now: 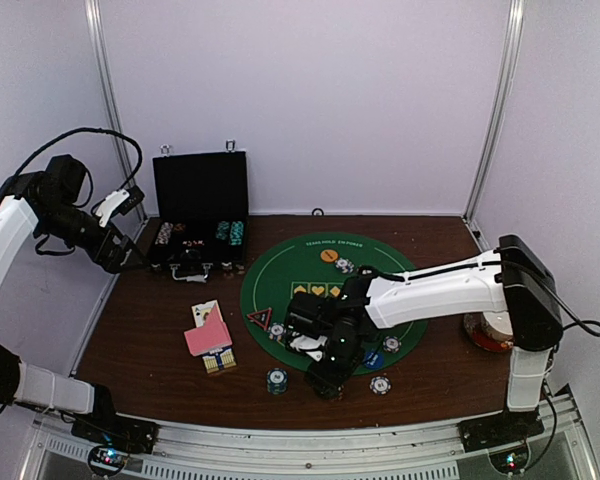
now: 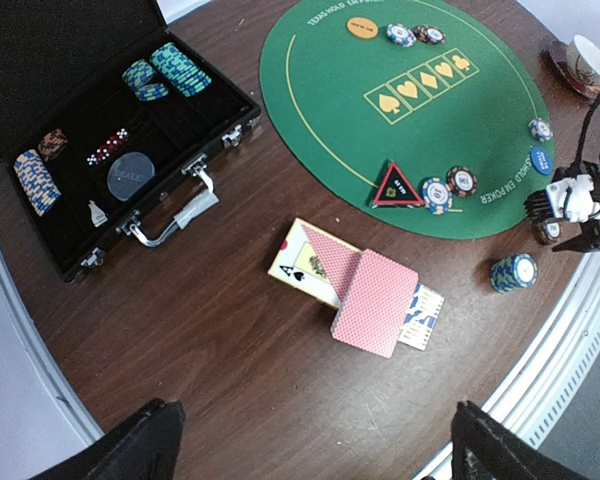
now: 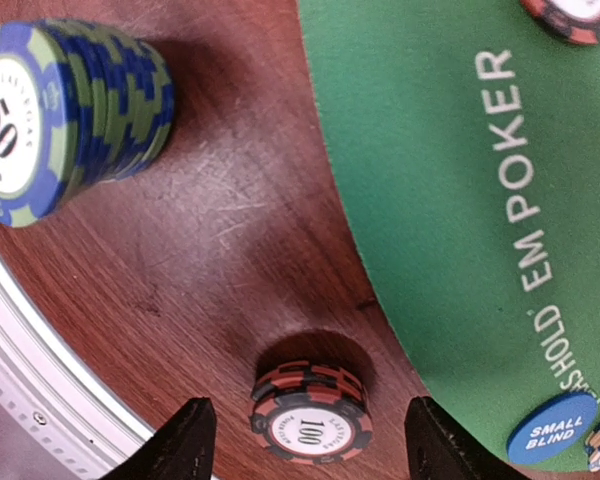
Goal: Distribute texas hold em gaming equipment
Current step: Pick up the poker chip from the pile of poker chips, then place the poker chips pile in the small blind area, then pick up the pile of poker chips from the pile of poker chips, then place the poker chips pile in the big blind area, then pick up the pile of poker chips from the pile of poker chips.
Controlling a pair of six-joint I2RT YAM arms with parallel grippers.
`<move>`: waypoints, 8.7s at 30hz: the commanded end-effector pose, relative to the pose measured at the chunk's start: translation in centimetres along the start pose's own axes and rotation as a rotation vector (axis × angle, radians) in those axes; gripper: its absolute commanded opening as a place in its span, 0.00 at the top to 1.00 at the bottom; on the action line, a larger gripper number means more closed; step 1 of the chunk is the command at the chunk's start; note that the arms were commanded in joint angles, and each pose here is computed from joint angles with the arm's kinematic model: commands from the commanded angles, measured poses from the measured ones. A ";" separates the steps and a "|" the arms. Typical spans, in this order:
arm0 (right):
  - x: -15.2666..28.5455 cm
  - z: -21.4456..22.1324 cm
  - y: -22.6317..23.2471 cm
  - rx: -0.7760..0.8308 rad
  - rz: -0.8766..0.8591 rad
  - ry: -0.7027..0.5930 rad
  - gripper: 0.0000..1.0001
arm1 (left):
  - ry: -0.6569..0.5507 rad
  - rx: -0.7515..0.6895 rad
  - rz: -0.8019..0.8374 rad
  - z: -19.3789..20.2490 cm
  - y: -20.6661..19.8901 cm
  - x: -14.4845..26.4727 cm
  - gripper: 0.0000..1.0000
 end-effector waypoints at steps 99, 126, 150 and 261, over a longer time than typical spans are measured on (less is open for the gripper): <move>8.1 -9.3 3.1 0.098 0.019 -0.210 0.16 | -0.026 -0.021 0.010 -0.4 -0.2 0.2 0.02; 0.4 -8.2 6.1 0.226 -0.050 -0.015 0.29 | -0.034 -0.028 -0.010 -0.3 -0.5 0.9 0.02; 0.2 -8.3 6.3 0.231 -0.058 -0.013 0.54 | -0.033 -0.033 -0.016 -0.3 -0.5 1.1 0.03; -1.1 -8.8 6.3 0.265 -0.021 -0.037 0.41 | -0.011 -0.021 -0.016 0.2 -0.4 0.8 0.02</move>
Point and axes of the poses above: each gripper's point midway between its finger pads, its own x axis back along the fingers, its own y axis along the line the jaws close on, z = x × y, the point moved 2 cm from there along x, back along the fingers, and after that the axes turned 5 degrees about -x, right-handed, at the moved point
